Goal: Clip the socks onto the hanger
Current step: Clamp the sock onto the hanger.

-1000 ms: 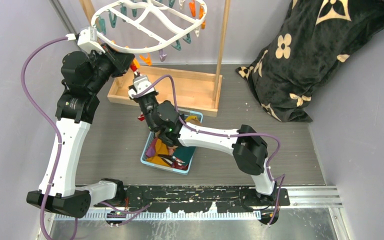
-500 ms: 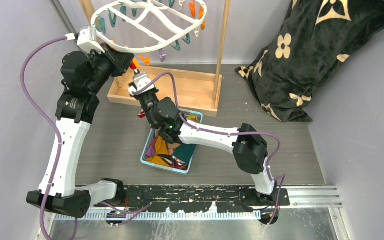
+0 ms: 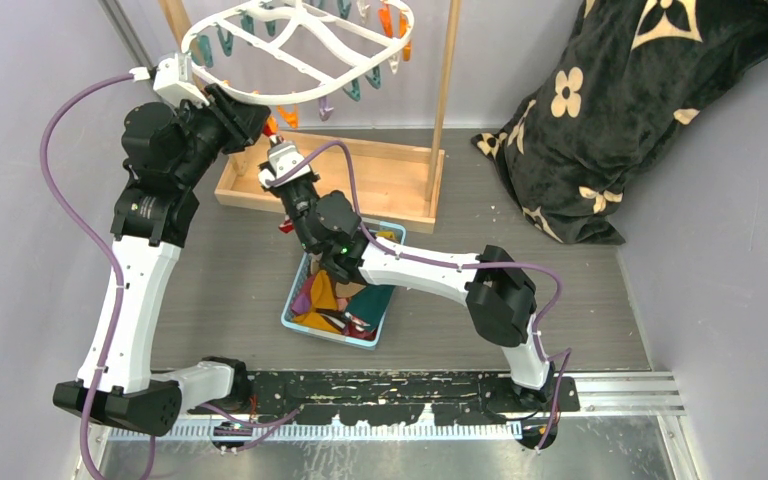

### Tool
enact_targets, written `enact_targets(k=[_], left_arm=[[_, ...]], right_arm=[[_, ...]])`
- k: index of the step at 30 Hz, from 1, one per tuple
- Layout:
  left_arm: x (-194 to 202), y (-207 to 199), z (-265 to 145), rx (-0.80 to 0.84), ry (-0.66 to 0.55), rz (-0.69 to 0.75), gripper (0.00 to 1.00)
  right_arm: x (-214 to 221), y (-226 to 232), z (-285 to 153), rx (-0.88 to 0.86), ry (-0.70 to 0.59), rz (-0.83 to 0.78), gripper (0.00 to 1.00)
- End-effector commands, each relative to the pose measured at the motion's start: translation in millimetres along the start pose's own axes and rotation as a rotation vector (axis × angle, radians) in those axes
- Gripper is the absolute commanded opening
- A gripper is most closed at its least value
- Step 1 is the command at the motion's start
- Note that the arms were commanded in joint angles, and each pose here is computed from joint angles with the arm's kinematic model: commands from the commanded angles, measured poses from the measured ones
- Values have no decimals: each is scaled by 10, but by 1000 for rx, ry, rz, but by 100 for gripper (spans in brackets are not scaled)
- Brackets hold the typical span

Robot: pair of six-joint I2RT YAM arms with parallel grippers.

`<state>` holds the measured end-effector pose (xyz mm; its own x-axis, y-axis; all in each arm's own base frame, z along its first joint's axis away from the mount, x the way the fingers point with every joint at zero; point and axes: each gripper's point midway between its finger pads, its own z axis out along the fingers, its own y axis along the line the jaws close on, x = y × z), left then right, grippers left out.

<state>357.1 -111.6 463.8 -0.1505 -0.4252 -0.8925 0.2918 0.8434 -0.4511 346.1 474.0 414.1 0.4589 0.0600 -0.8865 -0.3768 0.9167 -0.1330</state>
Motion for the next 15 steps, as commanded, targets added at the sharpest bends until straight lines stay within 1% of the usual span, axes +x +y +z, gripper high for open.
enact_targets(k=[1, 2, 4, 9, 13, 14, 15], left_arm=[[-264, -117, -48, 36, -103, 24, 44], [-264, -118, -48, 36, -104, 22, 48], [-263, -118, -46, 36, -104, 19, 50], [-259, -104, -54, 29, -105, 19, 52], [-274, -81, -91, 14, -116, 23, 55], [-272, -64, -101, 6, -118, 25, 56], [-270, -49, -116, -3, -120, 28, 58]], right_arm=[[-447, -149, 89, 26, -88, 78, 1], [-456, -152, 90, 27, -89, 79, 1], [-464, -166, 87, 28, -89, 81, 1], [-464, -164, 77, 25, -89, 80, 1], [-426, -128, 49, 4, -75, 87, 2], [-402, -118, 37, -3, -67, 91, 8], [-390, -100, 17, -14, -59, 94, 19]])
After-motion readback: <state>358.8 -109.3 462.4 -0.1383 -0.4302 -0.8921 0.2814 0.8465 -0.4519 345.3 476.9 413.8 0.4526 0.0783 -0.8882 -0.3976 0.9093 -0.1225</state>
